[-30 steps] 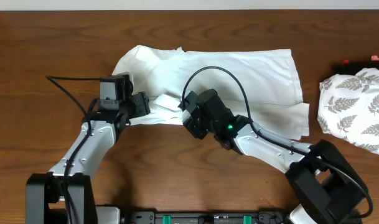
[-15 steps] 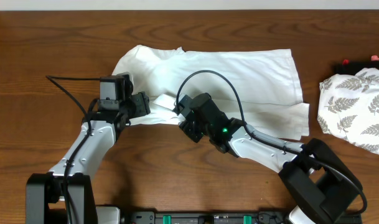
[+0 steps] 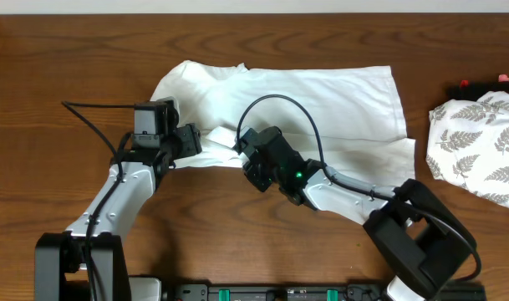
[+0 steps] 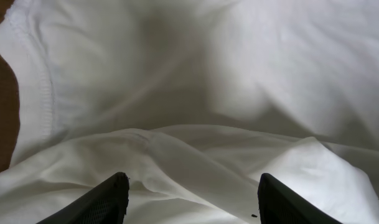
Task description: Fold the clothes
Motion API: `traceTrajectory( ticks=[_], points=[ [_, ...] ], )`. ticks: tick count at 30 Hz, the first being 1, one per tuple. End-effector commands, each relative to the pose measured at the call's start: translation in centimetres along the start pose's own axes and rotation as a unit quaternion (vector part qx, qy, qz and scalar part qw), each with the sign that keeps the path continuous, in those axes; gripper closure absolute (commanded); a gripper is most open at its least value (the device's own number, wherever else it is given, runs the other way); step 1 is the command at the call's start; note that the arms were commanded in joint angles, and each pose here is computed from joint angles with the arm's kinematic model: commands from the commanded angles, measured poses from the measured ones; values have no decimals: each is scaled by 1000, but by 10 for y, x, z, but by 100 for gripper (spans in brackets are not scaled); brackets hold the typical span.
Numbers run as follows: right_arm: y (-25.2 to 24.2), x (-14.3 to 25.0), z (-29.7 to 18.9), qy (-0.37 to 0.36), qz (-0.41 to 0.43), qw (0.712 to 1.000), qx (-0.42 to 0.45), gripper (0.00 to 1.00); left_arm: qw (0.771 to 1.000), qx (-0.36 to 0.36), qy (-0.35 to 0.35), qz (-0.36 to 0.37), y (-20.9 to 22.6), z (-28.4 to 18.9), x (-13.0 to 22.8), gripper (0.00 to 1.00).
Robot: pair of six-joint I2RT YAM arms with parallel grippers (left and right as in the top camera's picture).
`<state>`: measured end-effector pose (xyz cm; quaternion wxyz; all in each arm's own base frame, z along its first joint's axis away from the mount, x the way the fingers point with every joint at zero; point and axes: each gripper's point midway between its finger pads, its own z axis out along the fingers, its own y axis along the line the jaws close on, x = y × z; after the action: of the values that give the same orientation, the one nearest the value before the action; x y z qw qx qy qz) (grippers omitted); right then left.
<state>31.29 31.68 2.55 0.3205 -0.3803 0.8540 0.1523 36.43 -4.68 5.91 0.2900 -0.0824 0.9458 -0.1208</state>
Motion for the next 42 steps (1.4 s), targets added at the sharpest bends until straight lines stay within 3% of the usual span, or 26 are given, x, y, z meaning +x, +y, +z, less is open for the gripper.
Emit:
traceTrajectory(
  ticks=[1, 6, 20, 36, 42],
  points=[
    [0, -7, 1, -13, 9, 1000, 4, 86, 1000, -5, -8, -7, 2, -2, -5, 33],
    [1, -21, 0, -32, 23, 999, 1, 98, 1000, -5, -8, -7, 2, -2, -5, 33],
    [-5, -83, -32, -102, 20, 994, 18, 99, 1000, -5, -8, -7, 2, -2, -5, 33],
    [-8, -118, -45, -124, 20, 992, 26, 98, 1000, -5, -6, -7, 2, -2, -4, 33],
    [-8, -130, -51, -124, 19, 992, 26, 98, 1000, 28, 2, -7, -10, -2, -1, 33]
  ],
)
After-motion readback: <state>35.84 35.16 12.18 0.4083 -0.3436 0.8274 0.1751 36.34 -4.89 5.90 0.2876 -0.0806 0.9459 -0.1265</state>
